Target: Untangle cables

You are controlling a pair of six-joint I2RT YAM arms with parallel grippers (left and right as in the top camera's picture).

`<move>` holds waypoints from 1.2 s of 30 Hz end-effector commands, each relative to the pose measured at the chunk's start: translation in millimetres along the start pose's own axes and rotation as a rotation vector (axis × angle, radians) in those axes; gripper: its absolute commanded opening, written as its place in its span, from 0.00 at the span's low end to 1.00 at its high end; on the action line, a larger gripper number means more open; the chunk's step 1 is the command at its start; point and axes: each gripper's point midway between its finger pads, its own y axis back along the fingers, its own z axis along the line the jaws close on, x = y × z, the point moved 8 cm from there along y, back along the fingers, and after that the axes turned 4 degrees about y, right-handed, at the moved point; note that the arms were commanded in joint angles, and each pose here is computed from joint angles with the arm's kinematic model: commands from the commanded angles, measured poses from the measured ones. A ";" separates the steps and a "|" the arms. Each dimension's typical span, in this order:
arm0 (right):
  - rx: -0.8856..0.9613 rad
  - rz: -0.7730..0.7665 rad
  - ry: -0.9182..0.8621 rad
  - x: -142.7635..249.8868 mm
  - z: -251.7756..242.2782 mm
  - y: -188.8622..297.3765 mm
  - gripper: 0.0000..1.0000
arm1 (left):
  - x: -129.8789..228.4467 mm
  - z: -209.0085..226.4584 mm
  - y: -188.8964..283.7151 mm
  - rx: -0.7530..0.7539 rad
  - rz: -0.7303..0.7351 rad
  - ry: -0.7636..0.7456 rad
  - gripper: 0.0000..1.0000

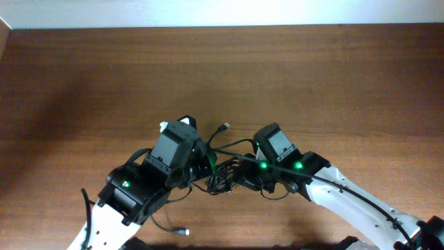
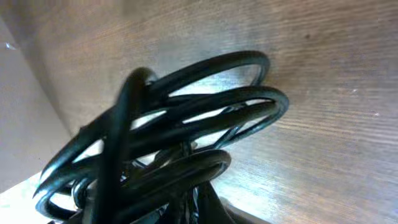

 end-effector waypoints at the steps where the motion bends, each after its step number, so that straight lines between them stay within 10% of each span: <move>1: -0.015 -0.079 -0.061 -28.4 -12.0 15.9 0.04 | -4.9 2.3 12.0 0.028 0.013 0.003 0.00; 5: -0.091 -0.109 -0.020 -55.6 -30.7 41.1 0.04 | -2.0 2.1 13.9 0.055 0.046 -0.194 0.01; 13: -0.084 0.012 0.041 -44.7 -77.0 70.8 0.04 | -33.1 32.2 -0.3 -0.314 -0.206 -0.244 0.34; 18: -0.059 0.078 0.088 -29.7 -81.7 72.8 0.04 | -19.4 38.9 -65.2 -0.358 0.090 -0.105 0.94; 23: 0.004 0.103 0.104 -23.5 -88.9 73.5 0.04 | 11.6 62.4 -113.5 -0.529 0.376 0.169 0.53; 31: 0.091 0.137 0.116 -15.9 -98.7 74.9 0.09 | 26.6 104.1 -125.9 -0.805 0.223 0.591 0.55; 35: 0.097 0.136 0.116 -16.0 -99.2 74.9 0.12 | 32.4 118.6 -145.4 -0.734 0.189 0.606 0.00; 36: 0.098 0.139 0.114 -15.6 -99.4 74.9 0.14 | 32.0 117.8 -145.1 -0.730 0.188 0.606 0.00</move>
